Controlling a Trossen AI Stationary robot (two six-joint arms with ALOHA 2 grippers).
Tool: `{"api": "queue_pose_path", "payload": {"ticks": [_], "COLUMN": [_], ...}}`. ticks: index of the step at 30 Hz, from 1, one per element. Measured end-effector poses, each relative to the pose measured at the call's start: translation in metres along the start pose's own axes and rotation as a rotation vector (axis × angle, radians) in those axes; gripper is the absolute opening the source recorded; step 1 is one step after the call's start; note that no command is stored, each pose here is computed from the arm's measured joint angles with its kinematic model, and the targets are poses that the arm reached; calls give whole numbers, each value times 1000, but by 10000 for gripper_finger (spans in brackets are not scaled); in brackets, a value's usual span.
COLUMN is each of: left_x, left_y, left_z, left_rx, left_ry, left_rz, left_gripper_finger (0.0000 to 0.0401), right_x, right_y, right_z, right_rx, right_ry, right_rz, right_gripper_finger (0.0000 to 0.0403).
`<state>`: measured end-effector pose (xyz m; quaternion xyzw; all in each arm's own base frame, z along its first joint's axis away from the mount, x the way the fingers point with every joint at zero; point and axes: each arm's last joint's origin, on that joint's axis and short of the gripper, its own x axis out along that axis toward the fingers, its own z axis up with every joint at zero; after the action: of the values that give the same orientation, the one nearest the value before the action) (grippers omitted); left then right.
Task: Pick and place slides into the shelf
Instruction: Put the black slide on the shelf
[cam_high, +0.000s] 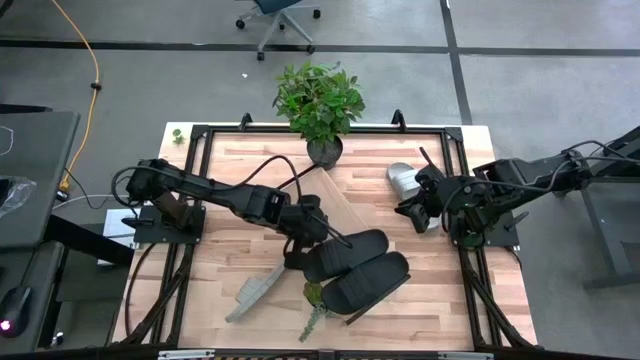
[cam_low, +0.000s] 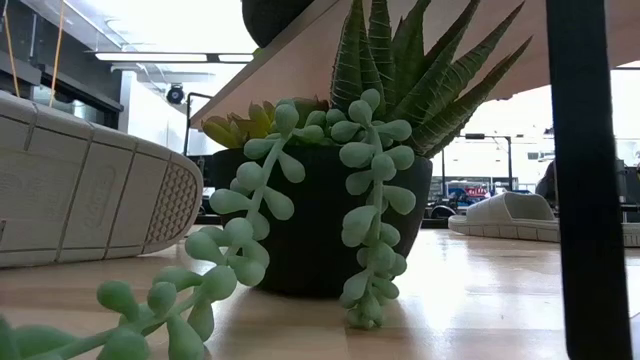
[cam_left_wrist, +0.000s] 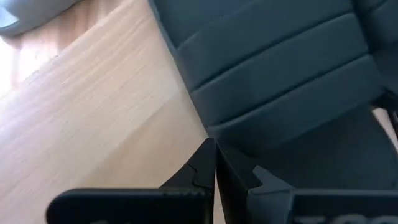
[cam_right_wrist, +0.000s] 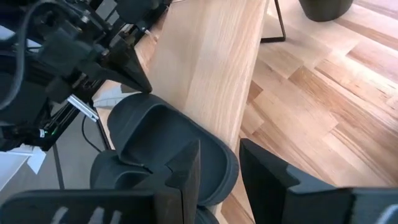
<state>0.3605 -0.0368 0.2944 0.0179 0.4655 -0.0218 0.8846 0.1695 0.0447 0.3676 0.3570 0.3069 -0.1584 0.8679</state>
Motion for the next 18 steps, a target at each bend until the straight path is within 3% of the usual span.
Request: {"api": "queue_pose_path", "payload": {"ticks": [7, 18], "left_x": [5, 5], "left_y": [-2, -1], "left_z": [3, 3], "left_rx": [3, 6], "left_ry": [-18, -19], "left_rz": [-57, -29], "left_gripper_finger": [3, 3], "right_x": [0, 0], "right_y": [0, -2], "right_z": [0, -1], "right_rx": [-3, 15], "right_ry": [2, -6], "right_rz": [-3, -33], "right_gripper_finger": [103, 103]}}
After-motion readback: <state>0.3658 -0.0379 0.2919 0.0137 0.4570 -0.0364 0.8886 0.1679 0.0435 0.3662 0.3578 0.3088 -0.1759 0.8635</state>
